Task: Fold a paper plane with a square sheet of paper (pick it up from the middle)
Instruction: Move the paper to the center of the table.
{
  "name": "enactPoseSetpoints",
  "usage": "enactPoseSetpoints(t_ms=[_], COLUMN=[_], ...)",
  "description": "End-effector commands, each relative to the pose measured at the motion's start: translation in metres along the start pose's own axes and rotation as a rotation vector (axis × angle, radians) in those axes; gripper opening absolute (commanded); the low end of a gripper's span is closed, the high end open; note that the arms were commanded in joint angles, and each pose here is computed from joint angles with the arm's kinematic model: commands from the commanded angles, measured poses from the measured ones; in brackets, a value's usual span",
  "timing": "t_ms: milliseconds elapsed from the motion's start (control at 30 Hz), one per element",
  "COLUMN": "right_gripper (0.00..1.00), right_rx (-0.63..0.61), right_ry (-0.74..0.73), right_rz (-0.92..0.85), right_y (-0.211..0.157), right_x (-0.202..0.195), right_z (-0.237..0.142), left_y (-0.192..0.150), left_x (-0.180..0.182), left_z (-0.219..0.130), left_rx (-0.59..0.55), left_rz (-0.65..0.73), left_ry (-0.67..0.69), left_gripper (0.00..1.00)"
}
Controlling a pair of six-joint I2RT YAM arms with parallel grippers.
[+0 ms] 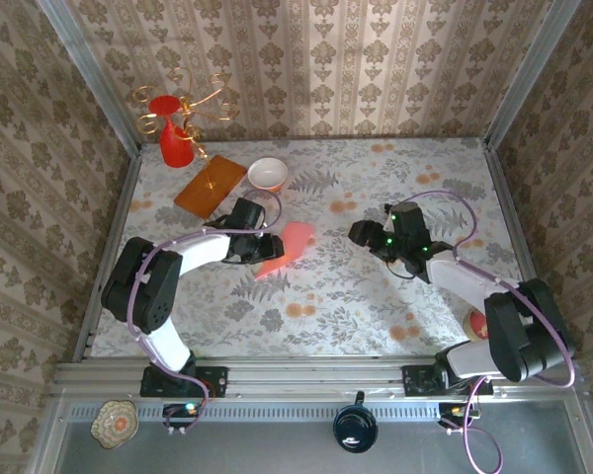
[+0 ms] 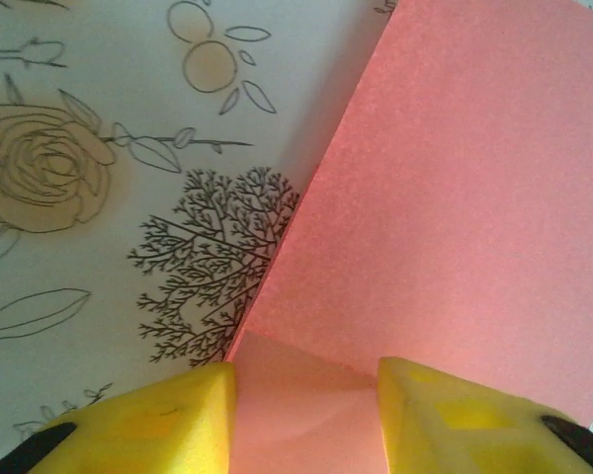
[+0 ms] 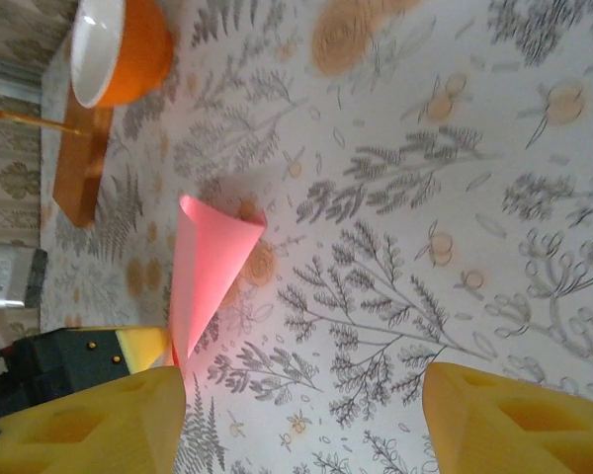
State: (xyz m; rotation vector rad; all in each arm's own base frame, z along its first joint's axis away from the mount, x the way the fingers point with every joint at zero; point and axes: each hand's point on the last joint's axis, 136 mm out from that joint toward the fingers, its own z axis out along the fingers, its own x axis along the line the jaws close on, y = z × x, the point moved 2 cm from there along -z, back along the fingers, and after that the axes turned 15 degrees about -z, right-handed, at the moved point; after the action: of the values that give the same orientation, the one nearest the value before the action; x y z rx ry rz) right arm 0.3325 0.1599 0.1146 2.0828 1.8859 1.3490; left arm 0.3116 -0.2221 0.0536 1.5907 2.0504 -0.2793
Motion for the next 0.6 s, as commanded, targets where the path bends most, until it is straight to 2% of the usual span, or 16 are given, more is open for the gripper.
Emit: enactPoseSetpoints(t_ms=[0, 267, 567], right_gripper=[0.65, 0.63, 0.56], right_rx=[0.080, 0.222, 0.259], right_ry=[0.023, 0.115, 0.095], right_rz=[0.036, 0.073, 0.093], right_y=[-0.019, -0.069, -0.078], right_x=[0.016, 0.060, 0.063], right_z=[0.020, 0.062, 0.085], left_y=[-0.011, -0.025, -0.025], left_x=[-0.006, -0.003, 0.008], left_z=[0.009, 0.022, 0.023], left_rx=[0.044, 0.074, 0.079], left_rz=[-0.012, -0.036, -0.072], left_ry=[-0.013, 0.008, 0.029], left_gripper=[0.41, 0.33, 0.28])
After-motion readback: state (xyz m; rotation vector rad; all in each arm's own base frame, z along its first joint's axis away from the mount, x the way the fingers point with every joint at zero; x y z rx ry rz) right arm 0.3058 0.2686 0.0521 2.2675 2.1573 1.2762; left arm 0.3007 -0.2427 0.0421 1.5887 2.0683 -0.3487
